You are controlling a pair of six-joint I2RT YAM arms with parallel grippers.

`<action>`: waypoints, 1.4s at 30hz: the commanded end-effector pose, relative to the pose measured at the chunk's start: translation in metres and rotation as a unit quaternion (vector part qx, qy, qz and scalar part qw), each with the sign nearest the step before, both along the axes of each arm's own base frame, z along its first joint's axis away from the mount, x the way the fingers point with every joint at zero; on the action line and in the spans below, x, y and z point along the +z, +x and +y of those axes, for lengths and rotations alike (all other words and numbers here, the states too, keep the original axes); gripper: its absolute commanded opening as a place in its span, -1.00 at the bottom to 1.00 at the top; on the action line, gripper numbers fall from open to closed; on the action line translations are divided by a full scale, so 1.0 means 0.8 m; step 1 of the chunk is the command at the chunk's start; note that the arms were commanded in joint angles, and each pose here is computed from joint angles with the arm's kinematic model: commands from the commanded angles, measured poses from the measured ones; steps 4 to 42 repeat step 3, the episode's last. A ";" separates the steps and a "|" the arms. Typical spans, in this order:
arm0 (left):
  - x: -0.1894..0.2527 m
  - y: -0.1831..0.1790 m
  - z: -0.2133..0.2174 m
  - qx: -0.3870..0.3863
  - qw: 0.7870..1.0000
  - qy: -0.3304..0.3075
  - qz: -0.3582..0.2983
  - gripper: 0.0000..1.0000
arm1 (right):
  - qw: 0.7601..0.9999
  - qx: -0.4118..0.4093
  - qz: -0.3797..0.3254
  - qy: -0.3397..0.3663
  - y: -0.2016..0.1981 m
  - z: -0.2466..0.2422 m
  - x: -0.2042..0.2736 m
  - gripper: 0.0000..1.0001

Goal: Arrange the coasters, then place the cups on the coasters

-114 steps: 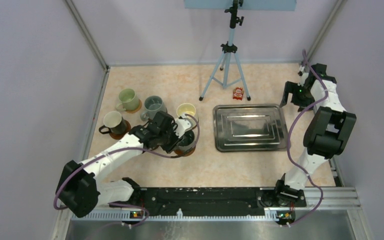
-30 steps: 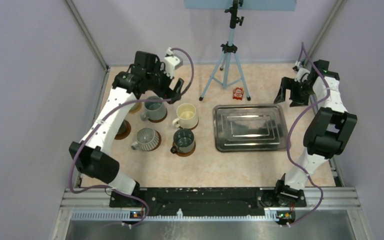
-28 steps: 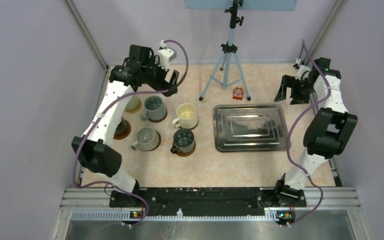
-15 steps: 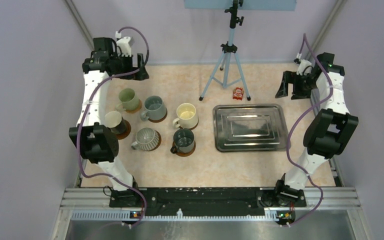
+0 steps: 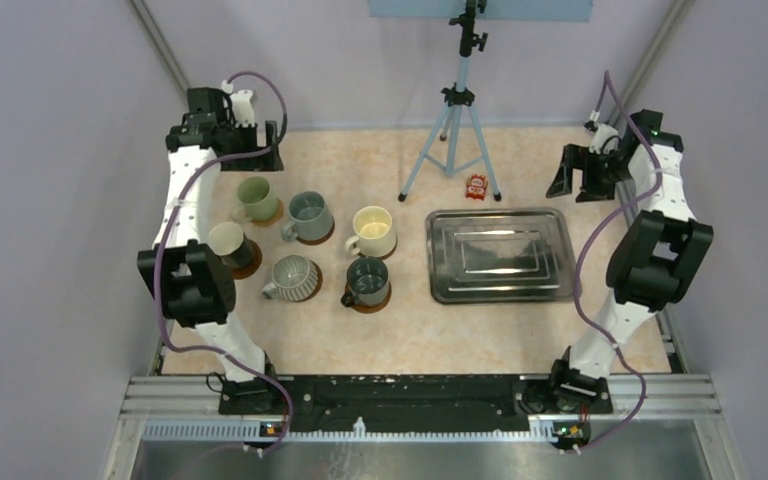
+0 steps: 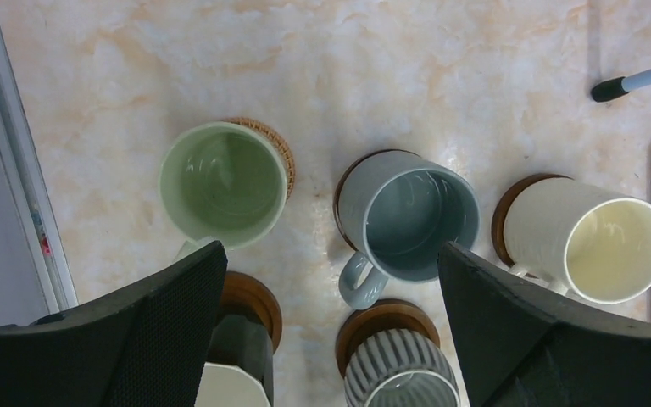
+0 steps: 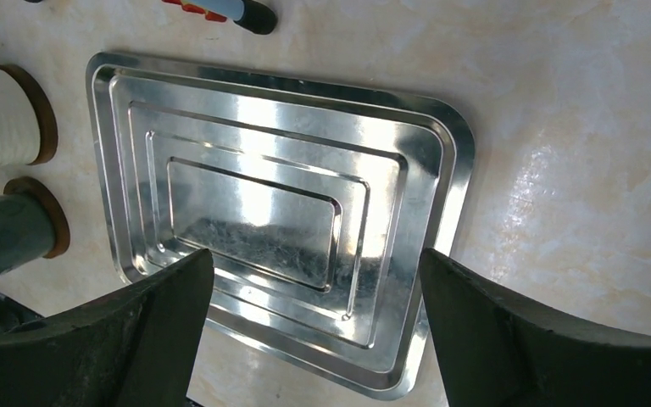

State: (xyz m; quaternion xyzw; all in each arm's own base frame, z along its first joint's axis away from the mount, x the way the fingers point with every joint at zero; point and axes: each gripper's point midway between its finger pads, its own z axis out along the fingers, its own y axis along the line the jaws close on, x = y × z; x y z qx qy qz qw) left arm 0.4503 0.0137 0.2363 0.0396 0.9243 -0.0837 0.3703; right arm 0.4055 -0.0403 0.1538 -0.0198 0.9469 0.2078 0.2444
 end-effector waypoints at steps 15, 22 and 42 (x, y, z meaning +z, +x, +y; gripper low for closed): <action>0.039 0.010 0.004 0.009 0.998 0.009 -0.053 0.98 | 1.000 -0.002 -0.022 0.007 0.015 -0.003 0.013 0.79; 0.039 0.010 0.004 0.009 0.998 0.009 -0.053 0.98 | 1.000 -0.002 -0.022 0.007 0.015 -0.003 0.013 0.79; 0.039 0.010 0.004 0.009 0.998 0.009 -0.053 0.98 | 1.000 -0.002 -0.022 0.007 0.015 -0.003 0.013 0.79</action>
